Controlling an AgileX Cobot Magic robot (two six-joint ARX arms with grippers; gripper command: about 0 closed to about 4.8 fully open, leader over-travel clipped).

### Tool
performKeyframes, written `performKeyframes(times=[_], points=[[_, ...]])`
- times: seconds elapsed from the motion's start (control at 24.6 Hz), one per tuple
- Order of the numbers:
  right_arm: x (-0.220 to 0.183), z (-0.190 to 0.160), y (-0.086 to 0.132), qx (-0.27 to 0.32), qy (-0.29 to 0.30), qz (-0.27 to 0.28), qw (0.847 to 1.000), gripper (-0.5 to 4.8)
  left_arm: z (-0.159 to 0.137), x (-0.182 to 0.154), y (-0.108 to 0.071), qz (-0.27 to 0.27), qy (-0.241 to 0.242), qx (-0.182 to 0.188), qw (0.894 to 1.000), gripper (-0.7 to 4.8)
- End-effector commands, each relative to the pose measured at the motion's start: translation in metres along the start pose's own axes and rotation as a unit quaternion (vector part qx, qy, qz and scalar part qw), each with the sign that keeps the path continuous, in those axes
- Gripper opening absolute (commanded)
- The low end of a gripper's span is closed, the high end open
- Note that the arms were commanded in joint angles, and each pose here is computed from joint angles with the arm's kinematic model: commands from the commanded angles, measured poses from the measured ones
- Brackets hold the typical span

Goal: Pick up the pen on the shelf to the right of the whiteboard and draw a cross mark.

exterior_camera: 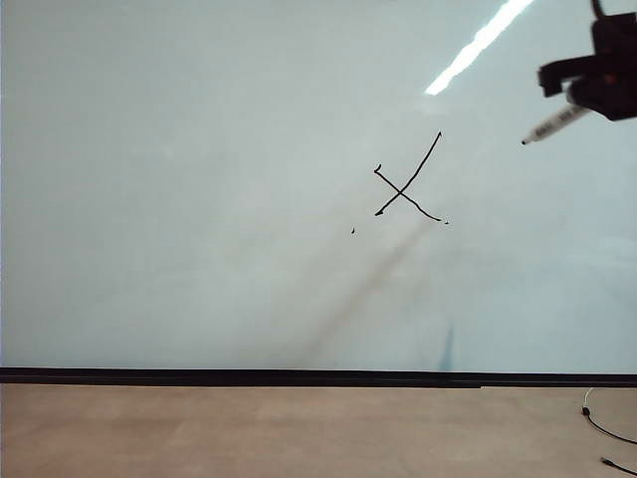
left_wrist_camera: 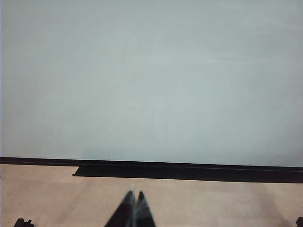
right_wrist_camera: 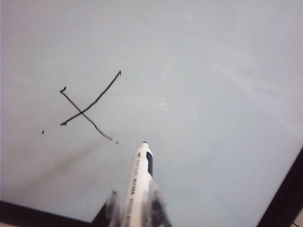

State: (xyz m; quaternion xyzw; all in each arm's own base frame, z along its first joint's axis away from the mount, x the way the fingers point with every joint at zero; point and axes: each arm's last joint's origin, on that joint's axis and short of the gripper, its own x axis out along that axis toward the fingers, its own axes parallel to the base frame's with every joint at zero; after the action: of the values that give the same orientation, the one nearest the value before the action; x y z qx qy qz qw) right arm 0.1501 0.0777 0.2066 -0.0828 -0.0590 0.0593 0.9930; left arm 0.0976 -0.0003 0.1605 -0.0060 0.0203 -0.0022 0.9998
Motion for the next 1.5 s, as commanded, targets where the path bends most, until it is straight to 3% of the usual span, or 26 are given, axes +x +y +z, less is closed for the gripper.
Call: performKeyframes(times=[0.04,0.49,1.5], points=[[-0.010,-0.005,-0.003,0.010,-0.015,0.011,1.000,-0.05,0.002,0.000,0.000,-0.001,-0.008,0.002,1.000,-0.04],[-0.036,-0.032,-0.009,0.015,0.007,0.005,1.000,-0.05,0.002,0.000,0.000,0.000,-0.008,0.002,1.000,-0.04],[-0.066,-0.040,-0.035,0.011,0.053,-0.056,0.997,-0.05,0.002,0.000,0.000,0.000,-0.007,0.002,1.000,-0.04]])
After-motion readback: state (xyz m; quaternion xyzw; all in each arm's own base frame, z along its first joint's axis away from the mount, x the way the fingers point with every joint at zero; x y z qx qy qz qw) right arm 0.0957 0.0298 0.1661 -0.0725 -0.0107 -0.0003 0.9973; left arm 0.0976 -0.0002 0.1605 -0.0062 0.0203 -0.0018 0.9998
